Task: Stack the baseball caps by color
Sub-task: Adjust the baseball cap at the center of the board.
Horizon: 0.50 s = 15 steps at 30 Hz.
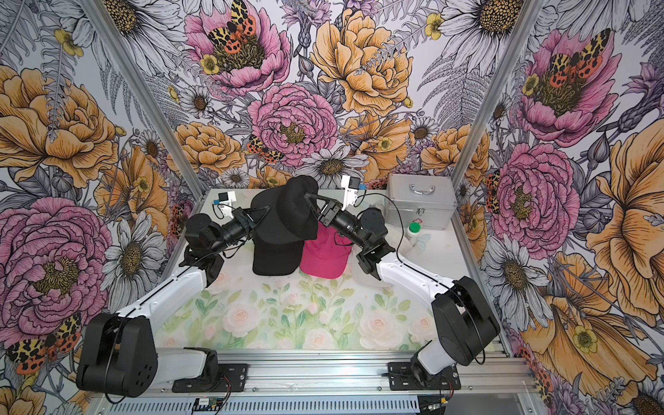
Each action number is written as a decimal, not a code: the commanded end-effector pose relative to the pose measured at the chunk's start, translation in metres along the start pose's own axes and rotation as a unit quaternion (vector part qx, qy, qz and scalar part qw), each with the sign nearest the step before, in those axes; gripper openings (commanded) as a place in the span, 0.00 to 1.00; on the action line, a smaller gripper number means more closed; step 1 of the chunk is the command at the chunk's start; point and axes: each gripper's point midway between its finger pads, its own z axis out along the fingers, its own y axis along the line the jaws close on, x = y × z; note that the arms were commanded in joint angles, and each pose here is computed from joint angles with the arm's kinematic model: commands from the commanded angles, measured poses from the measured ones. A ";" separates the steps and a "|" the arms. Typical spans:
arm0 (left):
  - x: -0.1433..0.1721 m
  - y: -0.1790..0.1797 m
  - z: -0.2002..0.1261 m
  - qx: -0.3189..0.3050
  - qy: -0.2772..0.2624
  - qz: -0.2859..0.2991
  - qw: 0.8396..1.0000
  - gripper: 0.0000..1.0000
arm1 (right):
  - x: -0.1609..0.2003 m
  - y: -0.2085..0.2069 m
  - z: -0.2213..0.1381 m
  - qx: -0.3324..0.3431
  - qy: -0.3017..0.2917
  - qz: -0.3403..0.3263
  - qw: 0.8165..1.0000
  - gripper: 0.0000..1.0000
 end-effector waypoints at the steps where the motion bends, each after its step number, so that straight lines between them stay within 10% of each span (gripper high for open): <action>1: 0.003 0.004 -0.001 0.002 0.002 0.017 1.000 0.00 | -0.007 0.008 0.009 -0.011 -0.011 -0.002 1.000 0.41; 10: 0.002 0.001 -0.005 0.010 0.001 0.022 1.000 0.00 | 0.000 -0.036 0.005 0.085 -0.009 0.011 0.996 0.47; 15: 0.002 0.001 -0.005 0.011 0.004 0.023 1.000 0.00 | 0.004 -0.035 0.006 0.085 0.008 0.002 0.996 0.17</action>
